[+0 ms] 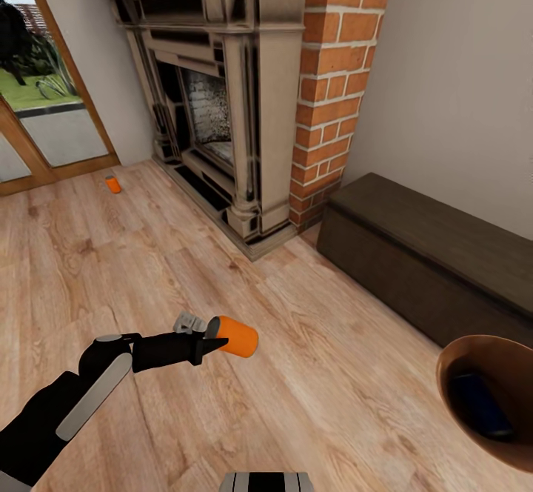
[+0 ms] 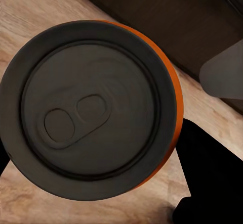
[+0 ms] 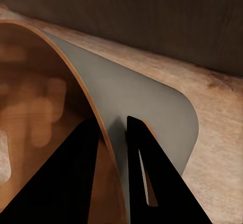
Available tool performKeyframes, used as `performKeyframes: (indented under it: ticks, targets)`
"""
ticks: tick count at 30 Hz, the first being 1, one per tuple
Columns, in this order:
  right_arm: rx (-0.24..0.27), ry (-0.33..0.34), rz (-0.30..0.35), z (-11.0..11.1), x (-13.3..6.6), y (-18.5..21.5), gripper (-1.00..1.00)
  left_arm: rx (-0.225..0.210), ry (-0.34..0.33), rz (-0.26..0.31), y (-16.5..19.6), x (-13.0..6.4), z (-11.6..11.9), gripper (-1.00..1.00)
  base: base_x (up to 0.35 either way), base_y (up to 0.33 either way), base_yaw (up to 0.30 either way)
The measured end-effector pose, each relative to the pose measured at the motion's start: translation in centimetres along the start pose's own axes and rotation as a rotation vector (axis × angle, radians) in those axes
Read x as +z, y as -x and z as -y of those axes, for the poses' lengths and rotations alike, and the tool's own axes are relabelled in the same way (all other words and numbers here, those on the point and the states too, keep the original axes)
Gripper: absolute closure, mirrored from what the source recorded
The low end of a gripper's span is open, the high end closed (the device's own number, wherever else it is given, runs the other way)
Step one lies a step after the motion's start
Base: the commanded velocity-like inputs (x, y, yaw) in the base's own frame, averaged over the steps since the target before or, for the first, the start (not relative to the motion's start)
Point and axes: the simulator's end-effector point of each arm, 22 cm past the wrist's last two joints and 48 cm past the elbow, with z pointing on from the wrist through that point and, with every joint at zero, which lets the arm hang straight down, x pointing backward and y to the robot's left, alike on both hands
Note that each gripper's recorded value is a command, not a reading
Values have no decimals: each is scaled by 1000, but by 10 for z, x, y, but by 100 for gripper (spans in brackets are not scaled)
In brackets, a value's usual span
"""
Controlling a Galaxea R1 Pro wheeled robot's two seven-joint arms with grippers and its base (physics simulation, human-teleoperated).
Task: Put the three can of soda from the living room inside the tash can in the kitchen.
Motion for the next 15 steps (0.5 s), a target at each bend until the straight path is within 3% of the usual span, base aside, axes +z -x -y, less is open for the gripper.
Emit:
performKeyframes:
  ticks: [15]
  targets:
    - [2,10,21,-2,-6,6,100,18,1,15,9,-5,7,100,0,0,0]
